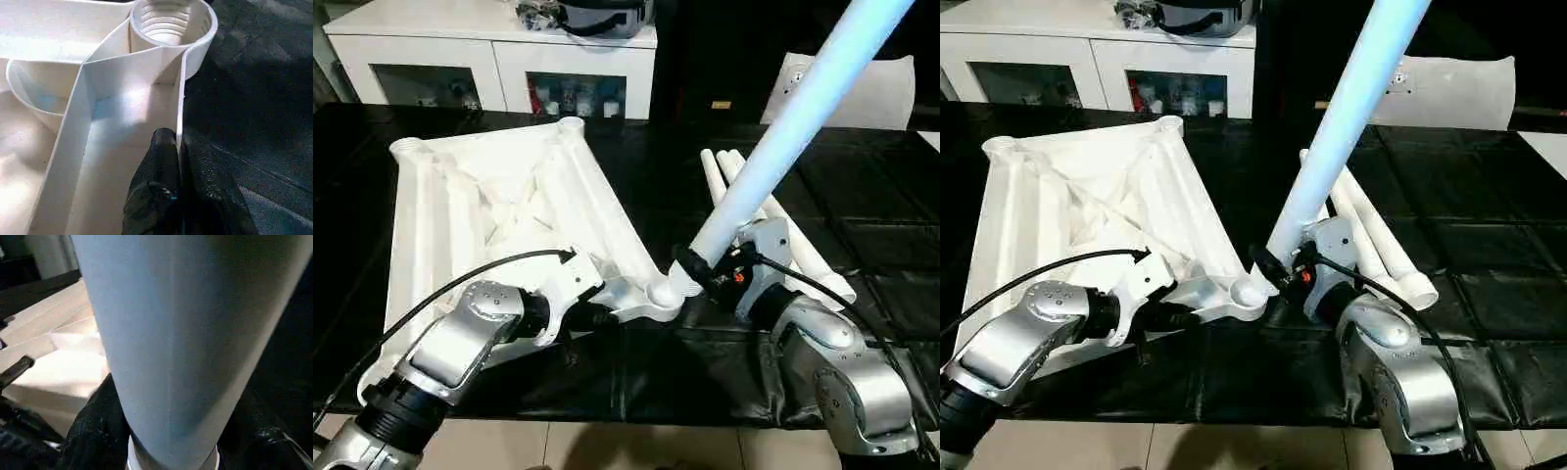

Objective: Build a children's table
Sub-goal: Insert table leg to table base

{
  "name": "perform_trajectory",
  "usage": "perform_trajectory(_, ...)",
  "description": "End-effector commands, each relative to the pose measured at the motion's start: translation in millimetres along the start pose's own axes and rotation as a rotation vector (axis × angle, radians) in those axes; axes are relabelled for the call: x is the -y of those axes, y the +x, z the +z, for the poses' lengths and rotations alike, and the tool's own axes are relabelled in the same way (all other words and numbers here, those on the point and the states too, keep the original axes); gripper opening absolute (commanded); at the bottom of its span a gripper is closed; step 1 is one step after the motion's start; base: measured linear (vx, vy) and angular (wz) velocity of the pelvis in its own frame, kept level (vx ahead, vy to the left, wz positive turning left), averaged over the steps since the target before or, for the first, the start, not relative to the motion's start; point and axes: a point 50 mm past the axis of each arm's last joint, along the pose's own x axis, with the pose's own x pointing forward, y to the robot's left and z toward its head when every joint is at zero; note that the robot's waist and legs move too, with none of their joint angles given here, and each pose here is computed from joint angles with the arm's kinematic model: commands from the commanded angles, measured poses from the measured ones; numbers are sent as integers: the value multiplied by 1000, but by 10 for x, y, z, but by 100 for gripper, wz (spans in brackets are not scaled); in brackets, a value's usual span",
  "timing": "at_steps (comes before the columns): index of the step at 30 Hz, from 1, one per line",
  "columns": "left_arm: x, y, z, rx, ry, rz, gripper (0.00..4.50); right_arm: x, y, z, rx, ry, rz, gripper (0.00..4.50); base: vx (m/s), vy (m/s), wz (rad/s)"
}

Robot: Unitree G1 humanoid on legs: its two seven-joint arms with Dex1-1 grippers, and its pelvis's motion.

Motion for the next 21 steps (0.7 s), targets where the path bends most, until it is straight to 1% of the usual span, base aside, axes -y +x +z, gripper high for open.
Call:
perform_trajectory(1,-9,-13,5,0,47,-30,0,-58,40,1,-26,9,96,194,0,0,0)
perform_trajectory(2,-12,-16,1,4,67,-43,0,-68,48,-20,-44,13,125,194,0,0,0)
perform_trajectory(4,-21,-30,-2,11,121,-68,0,-57,68,-50,-71,-8,162,194,0,0,0)
perform_trajectory(7,-50,-55,-24,-7,161,-80,0,-9,99,-50,-77,-20,167,194,0,0,0)
perform_trajectory(9,-80,-83,-56,-33,209,-101,0,36,128,-45,-81,-24,184,194,0,0,0)
perform_trajectory(10,-136,-110,-67,-49,216,-88,0,70,164,-45,-85,-41,208,194,0,0,0)
perform_trajectory(14,-194,-137,-47,-36,218,-77,0,93,227,-41,-96,-42,239,194,0,0,0)
perform_trajectory(18,-249,-140,-21,-25,237,-60,0,38,292,-36,-108,-18,316,194,0,0,0)
perform_trajectory(21,-269,-131,-11,-17,241,-59,0,7,308,-56,-124,-19,353,193,0,0,0)
